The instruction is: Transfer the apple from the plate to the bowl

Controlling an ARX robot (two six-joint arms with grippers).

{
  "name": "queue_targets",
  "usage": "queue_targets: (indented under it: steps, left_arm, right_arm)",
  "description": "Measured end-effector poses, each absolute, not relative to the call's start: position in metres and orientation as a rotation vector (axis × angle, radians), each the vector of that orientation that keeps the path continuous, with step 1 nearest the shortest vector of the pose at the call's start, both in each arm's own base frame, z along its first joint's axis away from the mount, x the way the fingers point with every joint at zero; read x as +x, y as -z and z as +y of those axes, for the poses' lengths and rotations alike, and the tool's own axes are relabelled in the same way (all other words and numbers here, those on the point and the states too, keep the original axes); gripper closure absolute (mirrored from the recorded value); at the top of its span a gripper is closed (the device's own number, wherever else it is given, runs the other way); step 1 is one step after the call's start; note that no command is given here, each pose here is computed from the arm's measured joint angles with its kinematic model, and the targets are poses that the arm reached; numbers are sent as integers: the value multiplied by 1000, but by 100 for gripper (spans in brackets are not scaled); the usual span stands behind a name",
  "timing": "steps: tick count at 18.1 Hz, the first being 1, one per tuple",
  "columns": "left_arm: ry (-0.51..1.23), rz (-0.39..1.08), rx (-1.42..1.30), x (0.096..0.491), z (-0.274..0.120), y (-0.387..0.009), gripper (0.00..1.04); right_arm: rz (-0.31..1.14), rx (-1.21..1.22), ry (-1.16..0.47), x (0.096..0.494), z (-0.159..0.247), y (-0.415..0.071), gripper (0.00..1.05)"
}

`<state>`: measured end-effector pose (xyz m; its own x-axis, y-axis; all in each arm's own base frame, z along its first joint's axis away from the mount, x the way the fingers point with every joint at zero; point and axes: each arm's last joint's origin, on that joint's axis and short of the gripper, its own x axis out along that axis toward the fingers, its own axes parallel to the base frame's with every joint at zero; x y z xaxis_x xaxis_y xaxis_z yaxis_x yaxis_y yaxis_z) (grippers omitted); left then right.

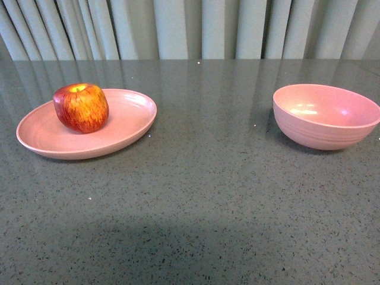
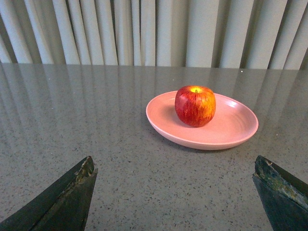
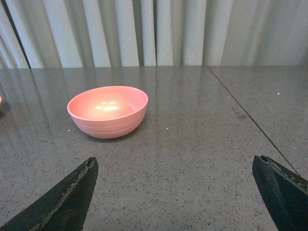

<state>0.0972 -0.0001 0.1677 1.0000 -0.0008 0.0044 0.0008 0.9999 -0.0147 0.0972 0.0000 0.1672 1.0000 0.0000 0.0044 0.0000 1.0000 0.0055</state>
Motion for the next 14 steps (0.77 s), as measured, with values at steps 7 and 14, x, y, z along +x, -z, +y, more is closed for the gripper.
queue_targets:
  steps: [7,14]
  left_arm:
    - [1,-4,-15,97,0,-168,7]
    - [1,-4,-15,97,0,-168,7]
  right_arm:
    - [-4,6,0,97,0,-167,7]
    - [-4,6,0,97,0,-167,7]
